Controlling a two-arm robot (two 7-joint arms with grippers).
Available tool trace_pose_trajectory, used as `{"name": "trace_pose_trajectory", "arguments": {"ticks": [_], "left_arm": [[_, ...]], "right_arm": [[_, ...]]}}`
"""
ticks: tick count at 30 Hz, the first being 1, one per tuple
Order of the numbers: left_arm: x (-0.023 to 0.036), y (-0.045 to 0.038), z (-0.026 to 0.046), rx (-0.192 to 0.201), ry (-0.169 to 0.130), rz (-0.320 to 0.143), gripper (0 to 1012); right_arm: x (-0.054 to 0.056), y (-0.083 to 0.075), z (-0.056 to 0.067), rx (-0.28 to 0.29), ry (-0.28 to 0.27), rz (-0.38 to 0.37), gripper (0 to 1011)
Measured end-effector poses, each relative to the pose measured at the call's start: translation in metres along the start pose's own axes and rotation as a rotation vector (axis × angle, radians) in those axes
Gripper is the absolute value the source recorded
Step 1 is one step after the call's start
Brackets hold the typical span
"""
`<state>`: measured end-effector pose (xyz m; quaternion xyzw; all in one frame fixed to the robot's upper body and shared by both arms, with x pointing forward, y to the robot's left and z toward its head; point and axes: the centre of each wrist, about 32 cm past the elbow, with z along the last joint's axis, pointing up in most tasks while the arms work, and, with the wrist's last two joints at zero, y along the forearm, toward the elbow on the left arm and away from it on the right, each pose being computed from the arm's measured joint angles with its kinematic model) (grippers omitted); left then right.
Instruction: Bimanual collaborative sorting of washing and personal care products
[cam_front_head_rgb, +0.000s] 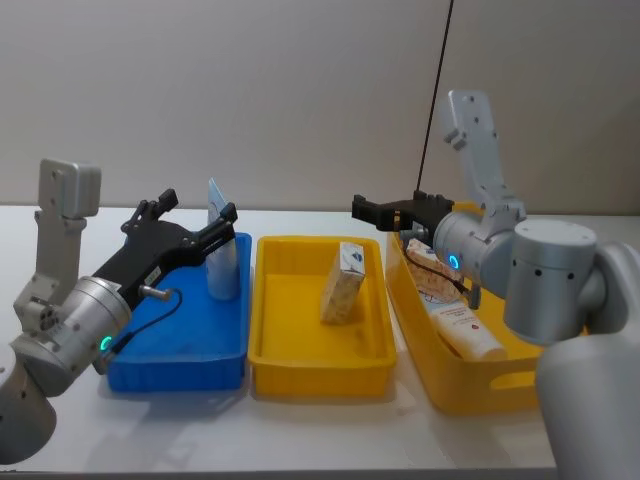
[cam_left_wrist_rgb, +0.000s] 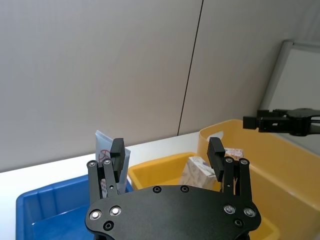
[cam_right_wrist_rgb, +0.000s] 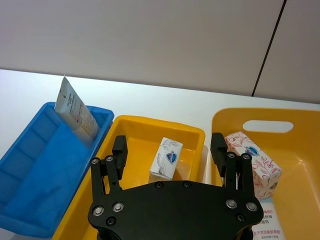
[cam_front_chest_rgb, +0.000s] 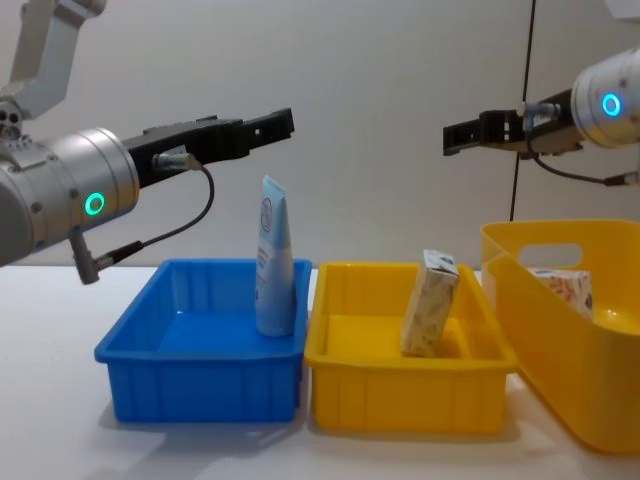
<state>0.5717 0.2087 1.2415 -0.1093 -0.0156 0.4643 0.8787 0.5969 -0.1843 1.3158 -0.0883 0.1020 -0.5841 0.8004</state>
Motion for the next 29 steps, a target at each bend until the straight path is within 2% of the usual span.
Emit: {"name": "trace_pose_trajectory", "arguments": {"ticks": [4,5,7,10,14,17,20,21,24,29], "left_arm": [[-0.0037,0.0063,-0.0029,0.018,-0.034,0.016,1000],[-0.0037,0.0063,-0.0029,0.018,-0.034,0.016,1000],[-0.0070,0.0112,-0.0051,0.032,-0.060,0.027,1000],[-0.0137,0.0204,-0.0097,0.057,-0.110,0.048,1000],[-0.0198,0.0286,-0.0133,0.075,-0.151,0.065,1000],[-0.0279,0.0389,-0.0177,0.097,-0.205,0.084,1000],[-0.0323,0.0446,-0.0198,0.106,-0.234,0.095,1000],[-0.0355,0.0487,-0.0213,0.113,-0.254,0.101,1000],[-0.0418,0.0563,-0.0242,0.123,-0.290,0.113,1000],[-0.0484,0.0637,-0.0268,0.131,-0.326,0.123,1000]], "right_arm": [[0.002,-0.003,-0.007,0.015,-0.007,-0.004,1004],[0.003,-0.004,-0.009,0.018,-0.008,-0.006,1004],[0.004,-0.006,-0.013,0.026,-0.013,-0.010,1004],[0.007,-0.011,-0.023,0.043,-0.021,-0.014,1004],[0.010,-0.017,-0.035,0.065,-0.032,-0.021,1004],[0.013,-0.023,-0.047,0.087,-0.044,-0.027,1004],[0.014,-0.028,-0.054,0.098,-0.050,-0.029,1004],[0.015,-0.030,-0.058,0.109,-0.055,-0.031,1004],[0.016,-0.036,-0.067,0.126,-0.063,-0.033,1004],[0.018,-0.045,-0.080,0.150,-0.074,-0.033,1003]]}}
